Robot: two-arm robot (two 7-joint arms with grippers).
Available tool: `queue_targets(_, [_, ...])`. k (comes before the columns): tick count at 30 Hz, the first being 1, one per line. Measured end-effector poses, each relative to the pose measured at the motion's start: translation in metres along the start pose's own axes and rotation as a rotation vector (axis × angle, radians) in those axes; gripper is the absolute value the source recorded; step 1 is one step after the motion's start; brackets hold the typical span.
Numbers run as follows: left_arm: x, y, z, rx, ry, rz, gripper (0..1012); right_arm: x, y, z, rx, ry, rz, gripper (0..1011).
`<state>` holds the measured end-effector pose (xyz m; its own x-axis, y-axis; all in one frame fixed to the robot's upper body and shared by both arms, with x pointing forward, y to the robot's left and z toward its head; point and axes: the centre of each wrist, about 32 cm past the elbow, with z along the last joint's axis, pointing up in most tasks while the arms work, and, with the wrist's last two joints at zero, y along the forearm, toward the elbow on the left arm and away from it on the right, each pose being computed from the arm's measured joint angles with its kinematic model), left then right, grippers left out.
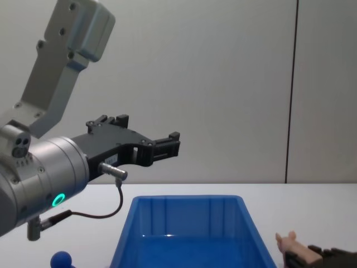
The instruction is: Pick up the two dolls from the table and place them into the box.
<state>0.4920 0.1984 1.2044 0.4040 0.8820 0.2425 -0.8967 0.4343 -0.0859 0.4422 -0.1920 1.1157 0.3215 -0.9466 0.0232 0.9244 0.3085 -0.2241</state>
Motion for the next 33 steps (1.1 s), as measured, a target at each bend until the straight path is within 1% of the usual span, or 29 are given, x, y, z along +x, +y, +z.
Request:
queue_targets(10, [0.0, 0.0, 0.0, 0.0, 0.0, 0.0, 1001, 0.001, -0.003, 0.013, 0.053, 0.023, 0.016, 362])
queue_targets(20, [0.0, 0.0, 0.0, 0.0, 0.0, 0.0, 1001, 0.001, -0.003, 0.032, 0.121, 0.029, 0.065, 362])
queue_targets(24, [0.0, 0.0, 0.0, 0.0, 0.0, 0.0, 1001, -0.002, 0.0, 0.042, 0.149, 0.027, 0.1, 361])
queue_targets(27, [0.0, 0.0, 0.0, 0.0, 0.0, 0.0, 1001, -0.003, 0.002, 0.046, 0.162, 0.025, 0.117, 362])
queue_targets(33, [0.0, 0.0, 0.0, 0.0, 0.0, 0.0, 1001, -0.008, 0.012, 0.06, 0.19, 0.011, 0.172, 361])
